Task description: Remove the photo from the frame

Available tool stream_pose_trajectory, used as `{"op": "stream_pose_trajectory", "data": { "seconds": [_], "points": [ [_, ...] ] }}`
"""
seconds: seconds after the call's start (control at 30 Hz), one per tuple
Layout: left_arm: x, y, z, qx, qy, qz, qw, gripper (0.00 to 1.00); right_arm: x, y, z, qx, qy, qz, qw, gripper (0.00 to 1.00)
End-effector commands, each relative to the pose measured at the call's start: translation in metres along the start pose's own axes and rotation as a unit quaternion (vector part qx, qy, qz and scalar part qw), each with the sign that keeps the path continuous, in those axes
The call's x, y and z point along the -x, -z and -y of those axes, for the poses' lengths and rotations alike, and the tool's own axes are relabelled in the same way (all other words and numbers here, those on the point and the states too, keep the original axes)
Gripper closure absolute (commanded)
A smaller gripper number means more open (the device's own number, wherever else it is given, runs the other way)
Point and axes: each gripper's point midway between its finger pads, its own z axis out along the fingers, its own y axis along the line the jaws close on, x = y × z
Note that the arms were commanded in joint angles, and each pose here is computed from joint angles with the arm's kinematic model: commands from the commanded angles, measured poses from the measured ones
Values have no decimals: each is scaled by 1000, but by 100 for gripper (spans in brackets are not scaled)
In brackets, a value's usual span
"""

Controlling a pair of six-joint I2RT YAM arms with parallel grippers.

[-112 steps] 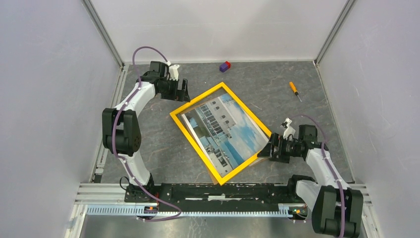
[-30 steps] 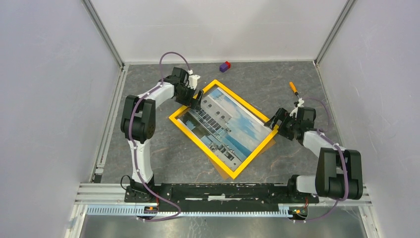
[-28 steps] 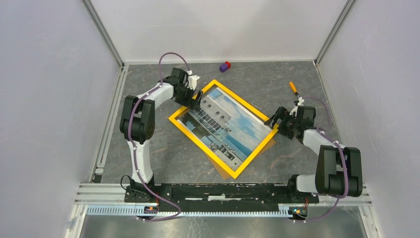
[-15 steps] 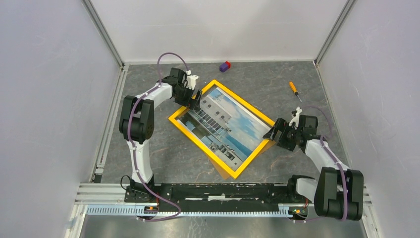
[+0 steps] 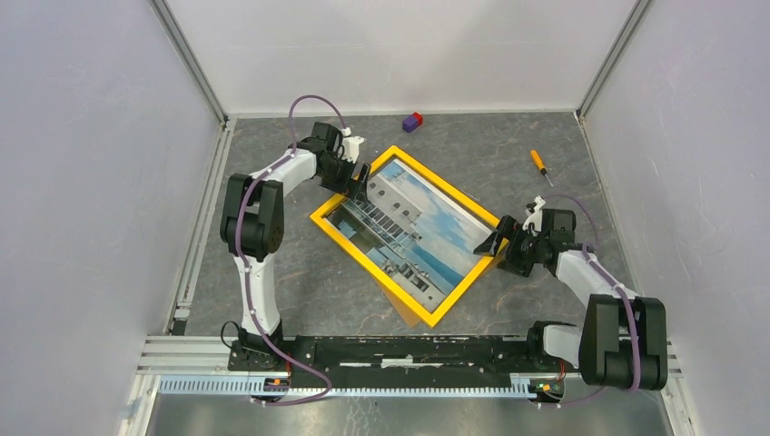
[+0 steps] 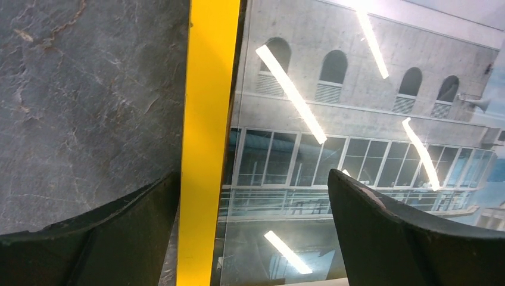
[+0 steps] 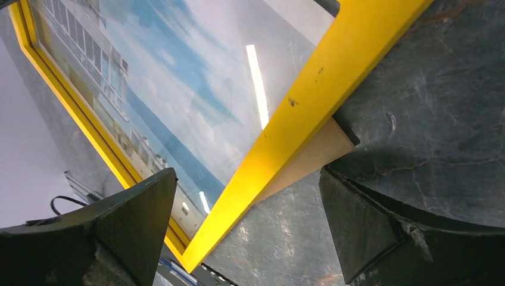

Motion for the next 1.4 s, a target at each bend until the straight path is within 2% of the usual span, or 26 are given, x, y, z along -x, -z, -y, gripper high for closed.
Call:
{"op": "stream_pose_trajectory", "data": {
  "seconds": [0.0, 0.2, 0.43, 0.63, 0.77, 1.03, 1.37],
  "points": [
    [-9, -10, 23, -63, 5, -27, 998, 2, -45, -9, 48, -104, -48, -78, 990, 2],
    [-11, -15, 33, -80, -6, -41, 996, 3, -16, -21, 50, -112, -41, -47, 992, 2],
    [-18, -12, 36, -79, 6, -47, 996, 4, -5, -30, 57, -129, -45, -41, 990, 2],
    [17, 11, -24, 26, 53, 6, 998, 3, -24, -23, 63, -139, -52, -55, 987, 2],
    [18, 20, -47, 65, 54, 6, 996, 2, -22, -12, 60, -145, -48, -54, 987, 2],
    [-29, -1, -29, 14, 77, -56, 995, 1, -37, -6, 66, -152, -48, -68, 985, 2],
    [-87, 7, 50, -83, 93, -101, 987, 8, -7, -25, 61, -142, -55, -48, 987, 2]
  ]
}}
